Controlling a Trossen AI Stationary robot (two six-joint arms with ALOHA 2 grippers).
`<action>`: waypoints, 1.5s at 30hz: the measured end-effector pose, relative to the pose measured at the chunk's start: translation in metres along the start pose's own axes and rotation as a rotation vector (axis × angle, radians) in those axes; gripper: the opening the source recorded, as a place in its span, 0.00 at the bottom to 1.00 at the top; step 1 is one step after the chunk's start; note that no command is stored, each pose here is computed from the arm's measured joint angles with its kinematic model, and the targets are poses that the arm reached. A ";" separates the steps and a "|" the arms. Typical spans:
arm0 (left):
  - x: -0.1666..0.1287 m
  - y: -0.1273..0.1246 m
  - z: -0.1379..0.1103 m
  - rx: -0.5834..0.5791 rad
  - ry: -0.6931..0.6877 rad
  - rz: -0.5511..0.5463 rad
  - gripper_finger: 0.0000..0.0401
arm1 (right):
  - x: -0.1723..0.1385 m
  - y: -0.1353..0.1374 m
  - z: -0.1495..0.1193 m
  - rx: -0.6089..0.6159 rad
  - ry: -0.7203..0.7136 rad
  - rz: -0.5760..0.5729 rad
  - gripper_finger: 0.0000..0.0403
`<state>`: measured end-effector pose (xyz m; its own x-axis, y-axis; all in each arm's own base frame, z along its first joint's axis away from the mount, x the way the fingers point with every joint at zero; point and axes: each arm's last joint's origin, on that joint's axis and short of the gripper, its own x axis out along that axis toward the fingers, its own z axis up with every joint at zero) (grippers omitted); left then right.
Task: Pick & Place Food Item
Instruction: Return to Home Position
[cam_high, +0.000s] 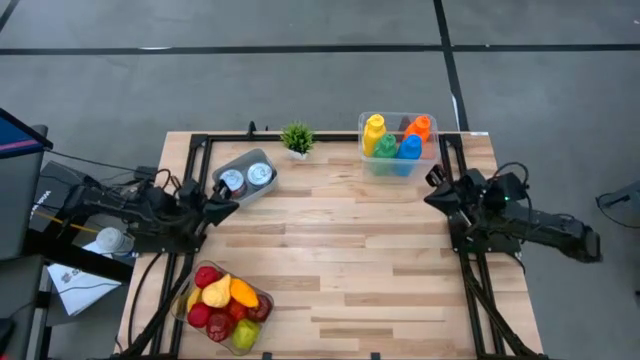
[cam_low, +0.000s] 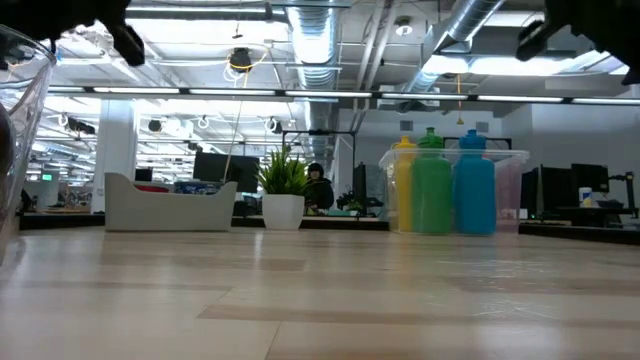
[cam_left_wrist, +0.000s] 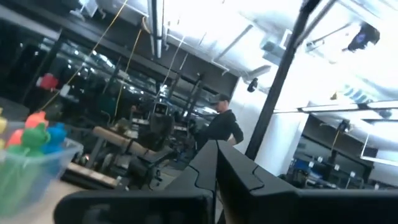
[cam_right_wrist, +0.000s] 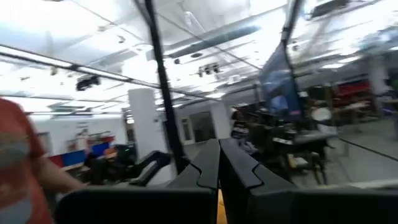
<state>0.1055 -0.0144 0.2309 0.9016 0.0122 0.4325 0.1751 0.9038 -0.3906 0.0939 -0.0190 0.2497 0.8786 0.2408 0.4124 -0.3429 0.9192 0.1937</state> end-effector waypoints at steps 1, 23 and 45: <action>-0.001 0.004 -0.002 -0.013 0.004 0.004 0.00 | -0.003 -0.001 0.001 0.006 0.002 -0.019 0.00; -0.009 0.032 -0.005 0.099 0.079 -0.170 0.00 | 0.001 -0.012 -0.051 -0.011 0.090 -0.038 0.00; -0.009 0.039 -0.019 0.168 0.218 -0.136 0.00 | -0.010 -0.015 -0.069 -0.171 0.283 -0.134 0.00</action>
<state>0.1122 0.0128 0.1966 0.9413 -0.1893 0.2795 0.2483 0.9491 -0.1935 0.1132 -0.0135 0.1811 0.9774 0.1697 0.1259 -0.1791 0.9815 0.0678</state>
